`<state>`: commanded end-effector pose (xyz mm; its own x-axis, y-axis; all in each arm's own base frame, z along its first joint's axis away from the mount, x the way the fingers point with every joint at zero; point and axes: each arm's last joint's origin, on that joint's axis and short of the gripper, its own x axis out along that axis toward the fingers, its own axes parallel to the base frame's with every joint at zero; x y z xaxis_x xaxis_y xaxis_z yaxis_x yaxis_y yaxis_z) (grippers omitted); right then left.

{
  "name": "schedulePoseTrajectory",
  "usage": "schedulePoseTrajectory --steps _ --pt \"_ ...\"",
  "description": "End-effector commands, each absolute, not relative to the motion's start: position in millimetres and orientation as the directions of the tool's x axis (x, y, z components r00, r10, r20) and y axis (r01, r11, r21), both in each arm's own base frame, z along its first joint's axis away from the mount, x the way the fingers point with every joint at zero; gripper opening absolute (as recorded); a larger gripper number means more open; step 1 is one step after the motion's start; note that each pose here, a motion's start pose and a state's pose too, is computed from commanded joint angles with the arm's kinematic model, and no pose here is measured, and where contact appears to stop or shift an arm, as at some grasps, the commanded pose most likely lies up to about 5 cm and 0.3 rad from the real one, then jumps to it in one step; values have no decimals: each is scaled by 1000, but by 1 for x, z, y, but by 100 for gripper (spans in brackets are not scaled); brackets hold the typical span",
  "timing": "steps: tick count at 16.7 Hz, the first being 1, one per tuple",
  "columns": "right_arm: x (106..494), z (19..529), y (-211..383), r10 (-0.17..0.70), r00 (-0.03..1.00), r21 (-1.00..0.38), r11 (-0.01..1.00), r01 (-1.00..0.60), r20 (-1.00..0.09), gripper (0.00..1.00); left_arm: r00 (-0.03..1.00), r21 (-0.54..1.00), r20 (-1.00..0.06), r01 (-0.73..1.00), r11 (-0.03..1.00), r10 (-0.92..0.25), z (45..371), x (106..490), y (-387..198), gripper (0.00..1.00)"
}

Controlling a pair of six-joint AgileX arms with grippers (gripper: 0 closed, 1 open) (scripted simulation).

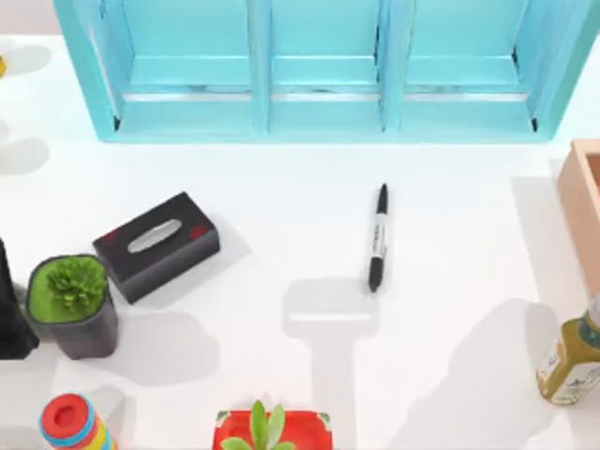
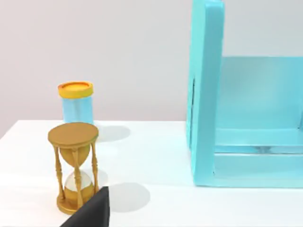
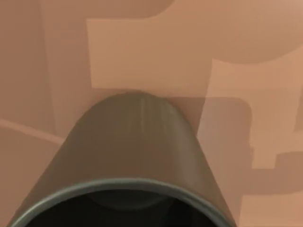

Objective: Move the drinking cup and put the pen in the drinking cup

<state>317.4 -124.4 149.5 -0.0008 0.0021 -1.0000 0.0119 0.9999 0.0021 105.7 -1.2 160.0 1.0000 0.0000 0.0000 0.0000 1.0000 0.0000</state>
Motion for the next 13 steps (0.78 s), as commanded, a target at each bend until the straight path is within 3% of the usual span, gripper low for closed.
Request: schedulePoseTrajectory --steps 4,13 --pt "317 149 -124 2 -1 2 1000 12 -1000 2 1000 0 0 0 1000 0 160 106 -1 100" --pt "317 150 -124 2 0 2 1000 12 -1000 0 1000 0 0 0 1000 0 160 106 -1 100"
